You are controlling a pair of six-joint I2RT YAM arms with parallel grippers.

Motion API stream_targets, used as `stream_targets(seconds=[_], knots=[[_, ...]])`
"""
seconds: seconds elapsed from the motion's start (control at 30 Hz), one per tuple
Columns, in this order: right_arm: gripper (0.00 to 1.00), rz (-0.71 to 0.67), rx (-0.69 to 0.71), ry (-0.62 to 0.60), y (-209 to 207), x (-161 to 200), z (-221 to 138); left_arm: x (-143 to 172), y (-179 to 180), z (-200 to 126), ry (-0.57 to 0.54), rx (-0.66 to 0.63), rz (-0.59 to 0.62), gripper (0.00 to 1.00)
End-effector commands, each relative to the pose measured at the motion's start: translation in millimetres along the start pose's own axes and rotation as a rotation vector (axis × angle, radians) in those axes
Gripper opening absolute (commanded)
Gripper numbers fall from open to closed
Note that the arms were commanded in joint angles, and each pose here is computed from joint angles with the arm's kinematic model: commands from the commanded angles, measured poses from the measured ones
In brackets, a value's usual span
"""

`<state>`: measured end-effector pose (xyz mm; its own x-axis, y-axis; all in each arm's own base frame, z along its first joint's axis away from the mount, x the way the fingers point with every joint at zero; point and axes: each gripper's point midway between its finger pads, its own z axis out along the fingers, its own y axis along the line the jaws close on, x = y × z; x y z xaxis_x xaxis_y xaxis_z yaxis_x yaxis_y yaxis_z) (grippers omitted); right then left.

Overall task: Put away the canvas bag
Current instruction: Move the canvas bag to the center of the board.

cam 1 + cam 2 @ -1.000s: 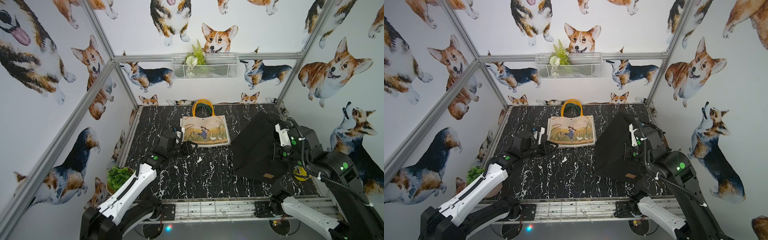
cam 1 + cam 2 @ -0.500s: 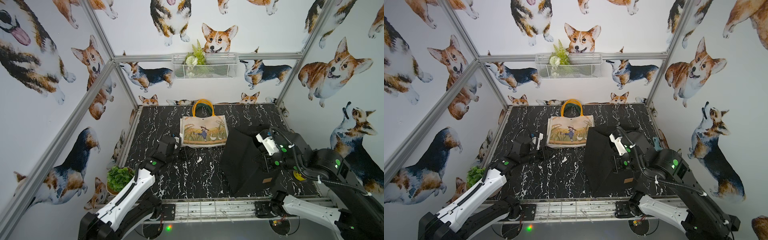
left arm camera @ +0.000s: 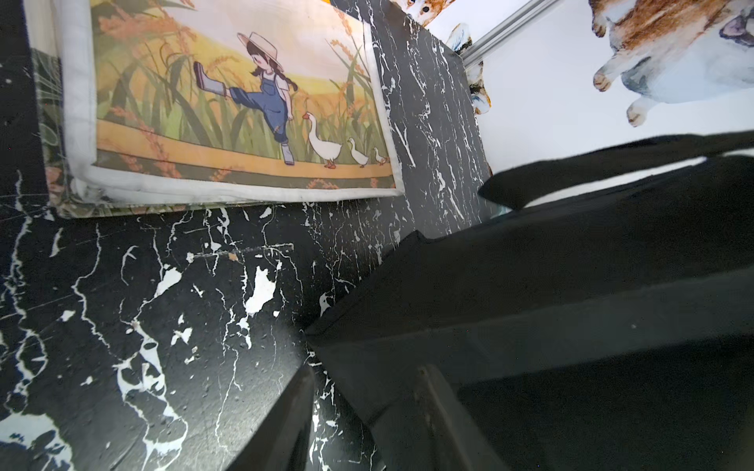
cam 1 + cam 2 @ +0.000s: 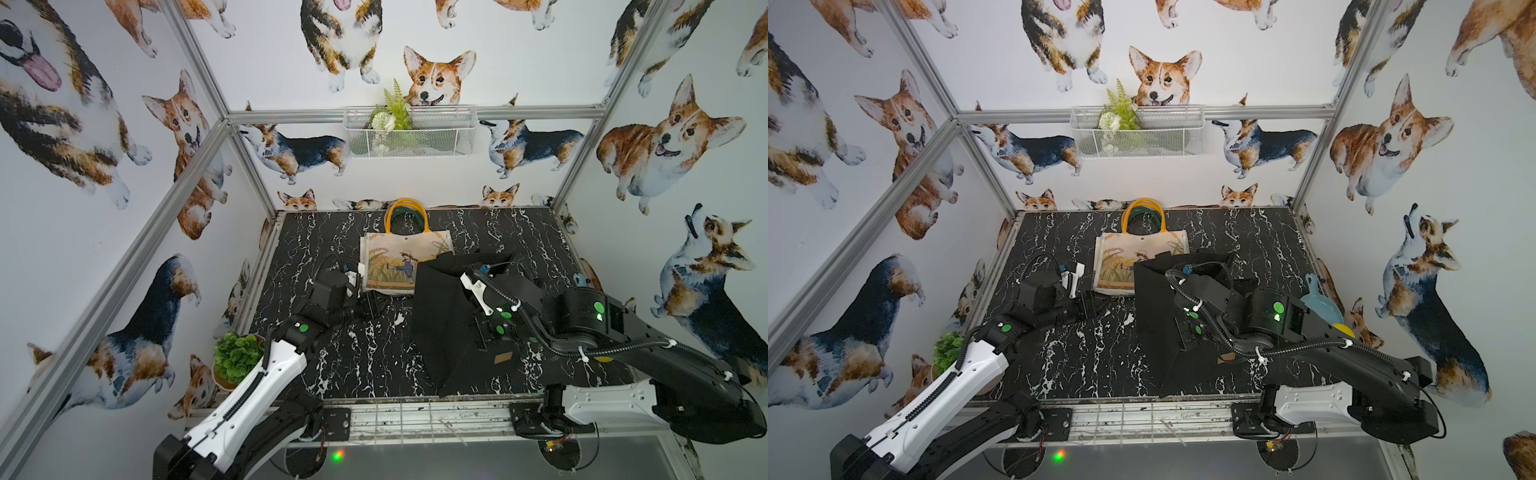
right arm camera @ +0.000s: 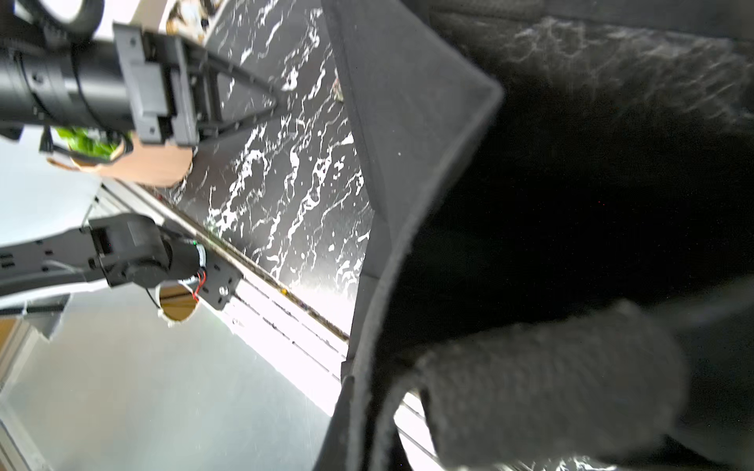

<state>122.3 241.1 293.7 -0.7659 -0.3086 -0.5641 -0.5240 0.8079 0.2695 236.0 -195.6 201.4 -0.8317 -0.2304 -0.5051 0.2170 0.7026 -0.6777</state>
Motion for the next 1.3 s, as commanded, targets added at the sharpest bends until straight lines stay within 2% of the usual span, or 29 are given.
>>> stream_targets(seconds=[0.0,0.1,0.2,0.23,0.3,0.33,0.43,0.63,0.83,1.03,1.27], knots=[[0.0,0.071,0.007,-0.082,-5,-10,-5,7,1,-10,0.017,-0.013,0.023,0.46],[0.0,0.096,0.023,-0.085,-13,-4,-2,9,2,-13,0.013,-0.015,0.015,0.47],[0.04,0.11,0.043,-0.076,-20,3,1,14,5,-13,0.016,-0.012,-0.005,0.47],[0.09,0.111,0.042,-0.069,-20,4,2,15,6,-13,0.017,-0.011,-0.01,0.47],[0.35,0.11,0.028,-0.053,-17,6,4,16,6,-16,0.012,-0.011,-0.011,0.47],[0.41,0.105,0.023,-0.047,-15,7,4,16,6,-17,0.01,-0.014,-0.008,0.47],[0.47,0.104,0.01,-0.057,-14,4,-3,15,8,-19,0.006,-0.032,0.002,0.47],[0.47,0.171,-0.045,-0.164,-24,-2,-44,15,13,-11,0.033,-0.063,-0.002,0.48],[0.45,0.231,-0.004,-0.189,-56,20,-60,6,4,-5,0.006,-0.016,-0.007,0.51],[0.41,0.244,-0.056,-0.172,-54,33,-50,0,-1,4,-0.014,0.029,-0.041,0.52],[0.36,0.171,-0.146,-0.068,-31,54,-8,-10,-9,22,-0.036,0.114,-0.147,0.57]])
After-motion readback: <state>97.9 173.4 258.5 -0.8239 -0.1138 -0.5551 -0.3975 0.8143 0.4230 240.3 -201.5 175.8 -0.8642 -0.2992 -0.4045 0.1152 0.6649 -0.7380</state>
